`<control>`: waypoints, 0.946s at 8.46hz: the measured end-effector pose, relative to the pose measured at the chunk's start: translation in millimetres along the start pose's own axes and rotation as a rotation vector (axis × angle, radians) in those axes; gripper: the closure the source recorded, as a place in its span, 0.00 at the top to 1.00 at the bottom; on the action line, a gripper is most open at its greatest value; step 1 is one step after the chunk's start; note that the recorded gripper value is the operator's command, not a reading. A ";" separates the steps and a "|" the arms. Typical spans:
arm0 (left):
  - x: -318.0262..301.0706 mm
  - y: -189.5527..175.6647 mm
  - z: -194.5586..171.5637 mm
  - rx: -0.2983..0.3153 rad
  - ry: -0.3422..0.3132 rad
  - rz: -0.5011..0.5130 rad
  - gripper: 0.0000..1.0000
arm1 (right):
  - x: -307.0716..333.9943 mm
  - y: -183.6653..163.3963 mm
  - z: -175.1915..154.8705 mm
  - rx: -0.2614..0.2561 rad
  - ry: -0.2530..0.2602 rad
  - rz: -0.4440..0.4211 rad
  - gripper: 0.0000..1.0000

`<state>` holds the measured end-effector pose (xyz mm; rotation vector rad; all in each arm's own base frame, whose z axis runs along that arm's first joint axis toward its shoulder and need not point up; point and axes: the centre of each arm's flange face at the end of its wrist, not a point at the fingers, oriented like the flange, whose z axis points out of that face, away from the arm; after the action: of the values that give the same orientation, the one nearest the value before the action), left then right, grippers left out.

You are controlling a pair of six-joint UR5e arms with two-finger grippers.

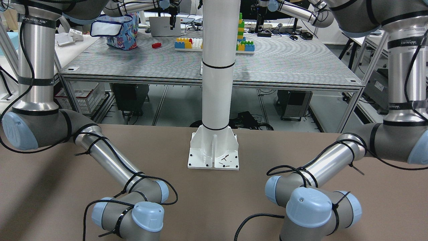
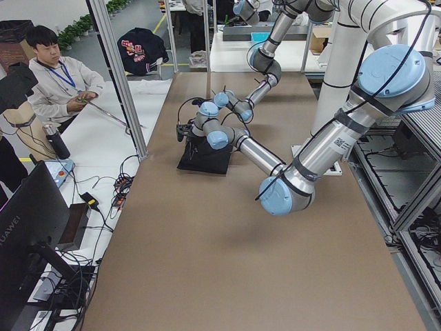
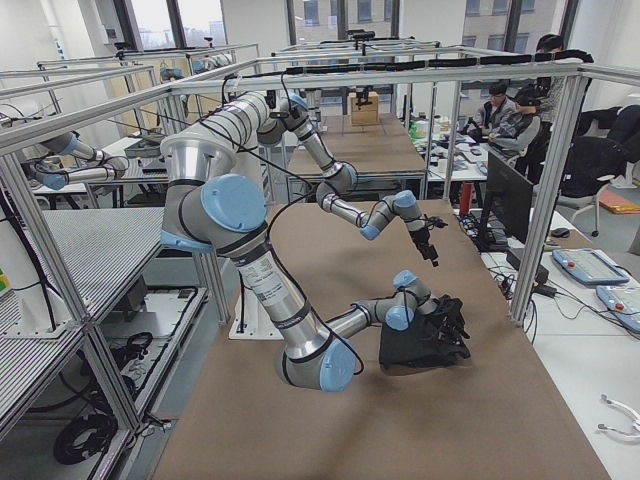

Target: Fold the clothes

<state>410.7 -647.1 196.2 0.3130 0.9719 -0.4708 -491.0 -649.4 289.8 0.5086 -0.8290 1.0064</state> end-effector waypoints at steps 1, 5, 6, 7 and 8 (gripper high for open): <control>-1.8 1.2 -2.4 -0.003 0.004 0.003 1.00 | -3.9 -0.7 -6.0 -0.008 -0.012 -0.079 0.94; -81.0 1.3 -16.5 -0.002 -0.027 0.133 1.00 | 36.5 -24.6 -8.5 -0.113 -0.006 -0.531 0.94; -132.9 -10.7 -25.1 -0.008 -0.058 0.209 1.00 | 75.0 -51.7 2.1 -0.149 0.021 -0.684 0.94; -194.3 -30.6 -38.8 -0.017 -0.098 0.290 1.00 | 121.8 -90.7 10.5 -0.174 0.053 -0.843 0.94; -259.2 -54.8 -55.6 -0.021 -0.149 0.372 1.00 | 168.9 -143.1 12.0 -0.180 0.087 -0.999 0.94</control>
<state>219.6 -606.1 383.5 0.4241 0.7517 -0.1418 -321.1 -634.4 431.5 0.6190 -0.4698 0.0313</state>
